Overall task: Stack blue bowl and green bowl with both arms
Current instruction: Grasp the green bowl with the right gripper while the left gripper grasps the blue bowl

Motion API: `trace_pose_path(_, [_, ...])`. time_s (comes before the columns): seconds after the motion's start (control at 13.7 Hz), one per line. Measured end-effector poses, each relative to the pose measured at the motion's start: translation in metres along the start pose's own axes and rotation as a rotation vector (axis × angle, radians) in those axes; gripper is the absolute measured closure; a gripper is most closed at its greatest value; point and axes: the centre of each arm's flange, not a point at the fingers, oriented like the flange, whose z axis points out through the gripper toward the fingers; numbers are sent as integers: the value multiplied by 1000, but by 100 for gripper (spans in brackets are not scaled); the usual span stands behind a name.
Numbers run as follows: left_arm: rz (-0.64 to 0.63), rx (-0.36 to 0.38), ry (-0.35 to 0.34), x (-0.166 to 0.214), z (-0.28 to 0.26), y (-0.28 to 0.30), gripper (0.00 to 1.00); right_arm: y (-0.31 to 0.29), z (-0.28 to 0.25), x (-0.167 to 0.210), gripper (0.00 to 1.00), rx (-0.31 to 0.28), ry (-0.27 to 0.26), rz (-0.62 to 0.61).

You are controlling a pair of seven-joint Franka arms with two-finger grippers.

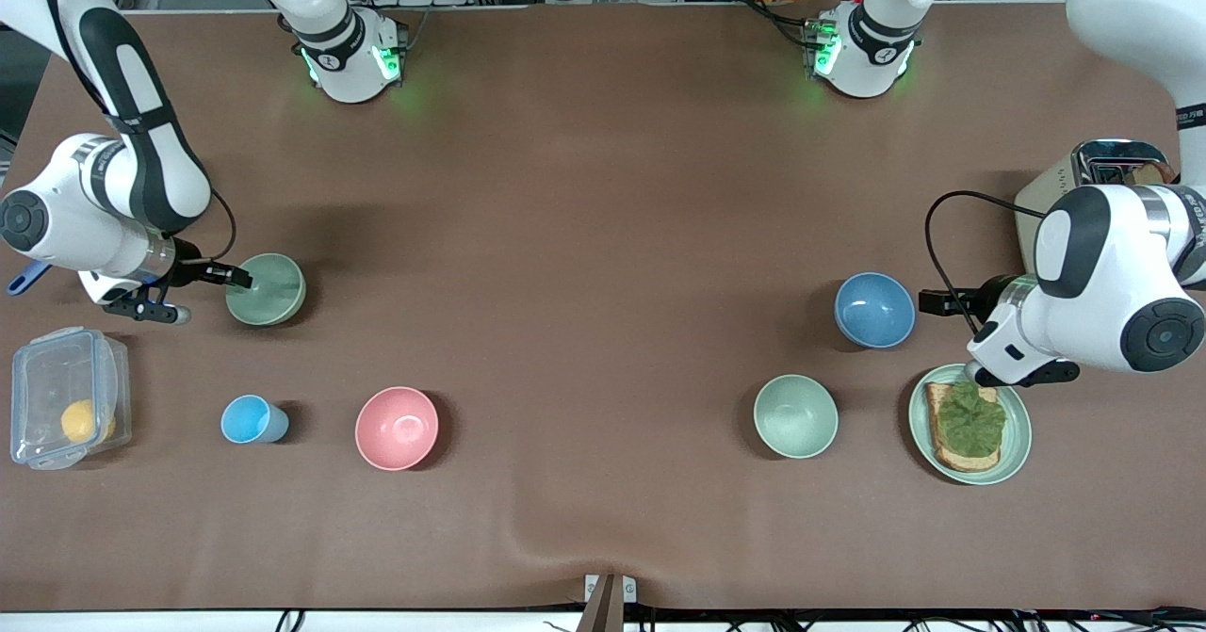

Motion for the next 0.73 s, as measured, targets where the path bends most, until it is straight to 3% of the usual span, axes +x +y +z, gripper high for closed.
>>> trace_pose_path(0.29, [0,0,18,2,-2,0,0,4,12,-3,46,0,5,9])
trace_pose_path(0.58, [0,1,21,2,-2,0,0,6,14,-4,89,1,5,12])
trace_pose_path(0.66, [0,1,21,3,-1,0,0,6,13,-4,96,2,7,14])
trace_pose_path(0.73, [0,1,20,3,-1,0,0,6,12,-3,96,2,8,14])
